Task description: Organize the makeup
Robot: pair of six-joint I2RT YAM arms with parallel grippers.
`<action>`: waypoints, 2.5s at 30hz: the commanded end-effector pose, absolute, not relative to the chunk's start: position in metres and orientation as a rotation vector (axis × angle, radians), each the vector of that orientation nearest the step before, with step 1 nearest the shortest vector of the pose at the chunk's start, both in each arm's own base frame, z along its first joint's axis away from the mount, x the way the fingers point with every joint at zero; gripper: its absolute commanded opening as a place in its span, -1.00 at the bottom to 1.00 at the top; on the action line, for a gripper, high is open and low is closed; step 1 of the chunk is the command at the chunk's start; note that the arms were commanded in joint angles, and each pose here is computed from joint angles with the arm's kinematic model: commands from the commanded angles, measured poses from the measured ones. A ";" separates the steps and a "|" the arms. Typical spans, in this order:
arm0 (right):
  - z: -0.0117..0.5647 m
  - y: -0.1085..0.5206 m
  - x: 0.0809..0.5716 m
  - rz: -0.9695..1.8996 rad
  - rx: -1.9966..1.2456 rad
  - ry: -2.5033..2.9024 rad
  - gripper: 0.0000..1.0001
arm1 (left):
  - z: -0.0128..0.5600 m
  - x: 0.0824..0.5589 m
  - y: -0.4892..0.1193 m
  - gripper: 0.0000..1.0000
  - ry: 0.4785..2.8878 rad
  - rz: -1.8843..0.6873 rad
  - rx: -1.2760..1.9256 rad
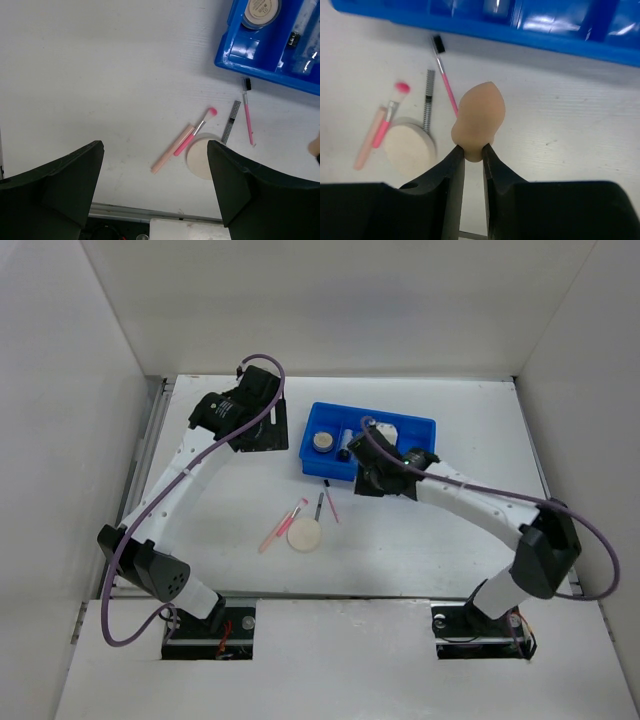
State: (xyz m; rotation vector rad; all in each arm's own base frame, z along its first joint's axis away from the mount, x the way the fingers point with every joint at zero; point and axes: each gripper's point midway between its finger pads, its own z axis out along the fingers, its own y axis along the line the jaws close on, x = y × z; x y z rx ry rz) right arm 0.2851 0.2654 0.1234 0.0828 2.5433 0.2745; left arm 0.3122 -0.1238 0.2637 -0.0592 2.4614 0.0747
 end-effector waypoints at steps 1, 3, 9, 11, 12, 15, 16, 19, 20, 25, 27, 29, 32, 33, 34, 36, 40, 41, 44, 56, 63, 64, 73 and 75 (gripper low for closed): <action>0.187 0.234 0.302 0.212 0.170 2.380 -0.52 | 0.274 0.315 -0.124 0.64 2.425 0.052 -0.062; 0.199 0.215 0.322 0.188 0.236 2.343 -0.52 | 0.270 0.316 -0.127 0.64 2.438 0.046 -0.055; 0.202 0.202 0.387 0.198 0.309 2.272 -0.52 | 0.267 0.315 -0.126 0.64 2.446 0.056 -0.042; 0.194 0.202 0.407 0.177 0.304 2.281 -0.52 | 0.269 0.311 -0.125 0.64 2.451 0.048 -0.027; 0.191 0.201 0.415 0.167 0.317 2.283 -0.52 | 0.265 0.310 -0.125 0.64 2.460 0.055 -0.024; 0.176 0.197 0.439 0.127 0.338 2.301 -0.43 | 0.256 0.302 -0.118 0.64 2.492 0.094 -0.033; 0.173 0.193 0.445 0.119 0.352 2.301 -0.33 | 0.252 0.300 -0.117 0.64 2.502 0.102 -0.030; 0.183 0.199 0.456 0.131 0.340 2.278 0.18 | 0.250 0.291 -0.116 0.64 2.516 0.079 -0.021; 0.181 0.199 0.454 0.132 0.324 2.292 0.29 | 0.245 0.289 -0.115 0.64 2.527 0.084 -0.030; 0.213 0.199 0.427 0.180 0.290 2.246 0.39 | 0.248 0.288 -0.115 0.64 2.519 0.078 -0.032; 0.214 0.212 0.407 0.200 0.225 2.255 0.30 | 0.248 0.289 -0.113 0.64 2.514 0.092 -0.036; 0.207 0.227 0.379 0.242 0.137 2.299 0.23 | 0.254 0.293 -0.107 0.64 2.485 0.128 -0.053; 0.184 0.272 0.325 0.347 -0.060 2.390 0.20 | 0.269 0.297 -0.103 0.64 2.430 0.134 -0.094; 0.176 0.282 0.310 0.369 -0.115 2.419 0.23 | 0.273 0.299 -0.102 0.64 2.418 0.138 -0.100; 0.170 0.305 0.286 0.433 -0.211 2.442 0.26 | 0.277 0.300 -0.101 0.64 2.402 0.137 -0.120; 0.154 0.322 0.265 0.474 -0.296 2.479 0.36 | 0.286 0.301 -0.102 0.64 2.365 0.102 -0.144; 0.128 0.361 0.229 0.580 -0.494 2.550 0.47 | 0.289 0.301 -0.104 0.64 2.354 0.080 -0.145; 0.121 0.370 0.219 0.604 -0.535 2.566 0.47 | 0.289 0.301 -0.104 0.64 2.354 0.080 -0.145; 0.102 0.380 0.218 0.578 -0.560 2.597 0.47 | 0.288 0.299 -0.103 0.64 2.362 0.083 -0.154; 0.048 0.391 0.213 0.599 -0.597 2.662 0.20 | 0.281 0.294 -0.100 0.64 2.385 0.099 -0.146; 0.036 0.383 0.219 0.514 -0.566 2.675 0.04 | 0.282 0.295 -0.101 0.64 2.379 0.098 -0.138; 0.035 0.379 0.221 0.486 -0.559 2.675 0.01 | 0.282 0.295 -0.101 0.64 2.379 0.098 -0.138; 0.029 0.376 0.224 0.442 -0.552 2.680 -0.34 | 0.285 0.297 -0.104 0.64 2.368 0.076 -0.139; 0.039 0.376 0.223 0.445 -0.552 2.678 -0.53 | 0.285 0.297 -0.104 0.64 2.368 0.080 -0.128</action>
